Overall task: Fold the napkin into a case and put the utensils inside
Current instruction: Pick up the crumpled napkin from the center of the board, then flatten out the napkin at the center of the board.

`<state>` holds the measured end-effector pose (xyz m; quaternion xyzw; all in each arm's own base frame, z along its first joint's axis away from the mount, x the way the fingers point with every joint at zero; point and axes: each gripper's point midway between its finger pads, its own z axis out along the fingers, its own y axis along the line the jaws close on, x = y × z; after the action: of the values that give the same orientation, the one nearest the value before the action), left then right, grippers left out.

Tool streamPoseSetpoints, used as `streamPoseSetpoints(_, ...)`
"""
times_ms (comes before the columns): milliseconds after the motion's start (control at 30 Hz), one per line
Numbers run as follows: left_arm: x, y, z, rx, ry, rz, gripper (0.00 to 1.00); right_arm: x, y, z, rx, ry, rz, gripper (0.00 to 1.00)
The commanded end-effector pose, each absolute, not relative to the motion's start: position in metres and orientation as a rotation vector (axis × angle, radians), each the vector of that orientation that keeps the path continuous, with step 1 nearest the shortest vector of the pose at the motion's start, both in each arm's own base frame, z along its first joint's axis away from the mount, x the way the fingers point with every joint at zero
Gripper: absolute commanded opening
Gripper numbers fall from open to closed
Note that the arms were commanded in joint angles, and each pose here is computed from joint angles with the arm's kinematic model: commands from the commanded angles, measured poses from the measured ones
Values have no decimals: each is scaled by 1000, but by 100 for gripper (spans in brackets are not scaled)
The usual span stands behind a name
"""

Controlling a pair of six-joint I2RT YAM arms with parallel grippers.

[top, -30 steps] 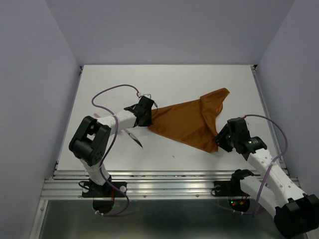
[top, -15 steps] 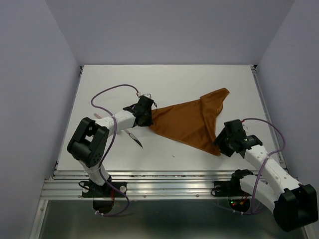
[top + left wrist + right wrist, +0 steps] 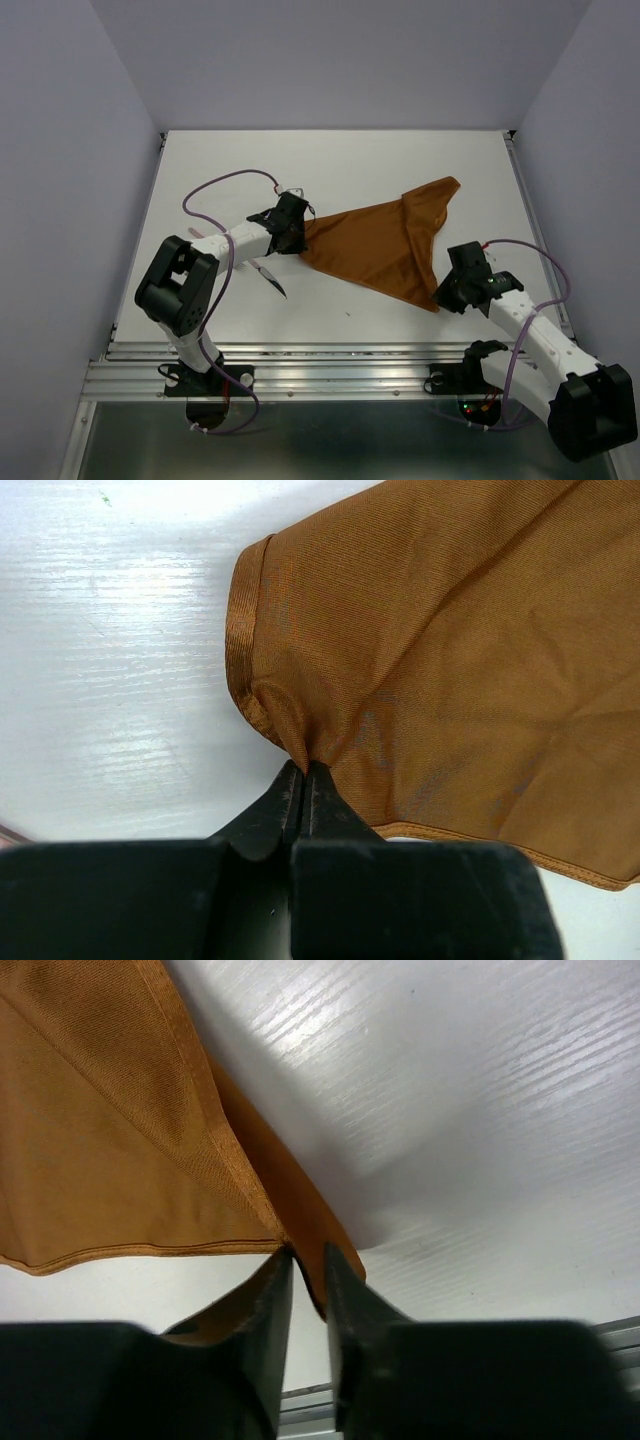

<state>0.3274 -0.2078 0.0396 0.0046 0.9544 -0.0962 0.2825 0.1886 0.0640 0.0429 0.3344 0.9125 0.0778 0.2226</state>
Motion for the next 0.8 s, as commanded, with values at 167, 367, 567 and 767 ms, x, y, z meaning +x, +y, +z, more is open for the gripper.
streamPoseSetpoints(167, 336, -215, 66, 8, 2525, -288, 0, 213, 78, 88, 851, 2394, 384, 1)
streamPoseSetpoints(367, 363, -219, 159, 26, 2370, -373, 0, 265, 68, 218, 704, 2096, 396, 1)
streamPoseSetpoints(567, 396, -206, 344, 17, 2044, -506, 0, 308, 52, 385, 615, 1769, 363, 1)
streamPoseSetpoints(767, 382, -166, 479, -50, 1778, -599, 0, 294, 31, 529, 583, 1450, 381, 1)
